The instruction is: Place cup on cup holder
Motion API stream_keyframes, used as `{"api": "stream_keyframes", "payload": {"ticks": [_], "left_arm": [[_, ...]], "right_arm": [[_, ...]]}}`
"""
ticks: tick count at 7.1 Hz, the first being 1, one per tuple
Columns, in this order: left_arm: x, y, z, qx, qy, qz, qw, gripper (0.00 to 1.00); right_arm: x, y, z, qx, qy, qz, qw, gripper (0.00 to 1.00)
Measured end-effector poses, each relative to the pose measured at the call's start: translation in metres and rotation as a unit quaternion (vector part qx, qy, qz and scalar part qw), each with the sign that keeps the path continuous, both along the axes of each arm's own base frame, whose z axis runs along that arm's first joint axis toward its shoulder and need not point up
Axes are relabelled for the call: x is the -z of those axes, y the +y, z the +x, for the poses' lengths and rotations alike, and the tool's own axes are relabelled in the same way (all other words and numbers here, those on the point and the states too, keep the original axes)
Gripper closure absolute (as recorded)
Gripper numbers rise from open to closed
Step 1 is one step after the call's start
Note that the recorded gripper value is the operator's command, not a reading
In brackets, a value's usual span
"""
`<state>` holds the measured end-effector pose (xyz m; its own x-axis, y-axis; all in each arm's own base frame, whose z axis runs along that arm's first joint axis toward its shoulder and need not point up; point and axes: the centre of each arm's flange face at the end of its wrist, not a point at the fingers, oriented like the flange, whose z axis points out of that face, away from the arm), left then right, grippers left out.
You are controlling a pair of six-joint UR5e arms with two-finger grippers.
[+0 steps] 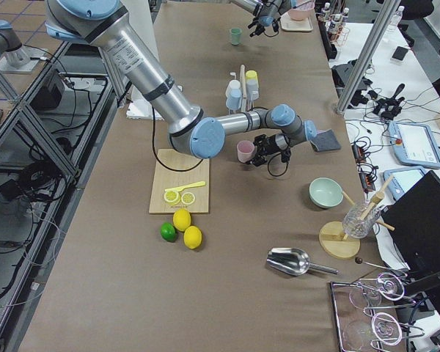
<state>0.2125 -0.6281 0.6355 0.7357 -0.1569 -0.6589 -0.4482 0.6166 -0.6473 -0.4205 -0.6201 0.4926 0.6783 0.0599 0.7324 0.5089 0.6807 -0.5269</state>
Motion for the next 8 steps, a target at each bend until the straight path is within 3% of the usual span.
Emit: {"api": "stream_keyframes", "payload": {"ticks": [8], "left_arm": [[-0.021,0.032,0.022,-0.039,0.021,-0.017,0.9989,0.03]], "right_arm": [[-0.005,0.018,-0.008,0.027,-0.004,-0.023,0.9994,0.03]]}}
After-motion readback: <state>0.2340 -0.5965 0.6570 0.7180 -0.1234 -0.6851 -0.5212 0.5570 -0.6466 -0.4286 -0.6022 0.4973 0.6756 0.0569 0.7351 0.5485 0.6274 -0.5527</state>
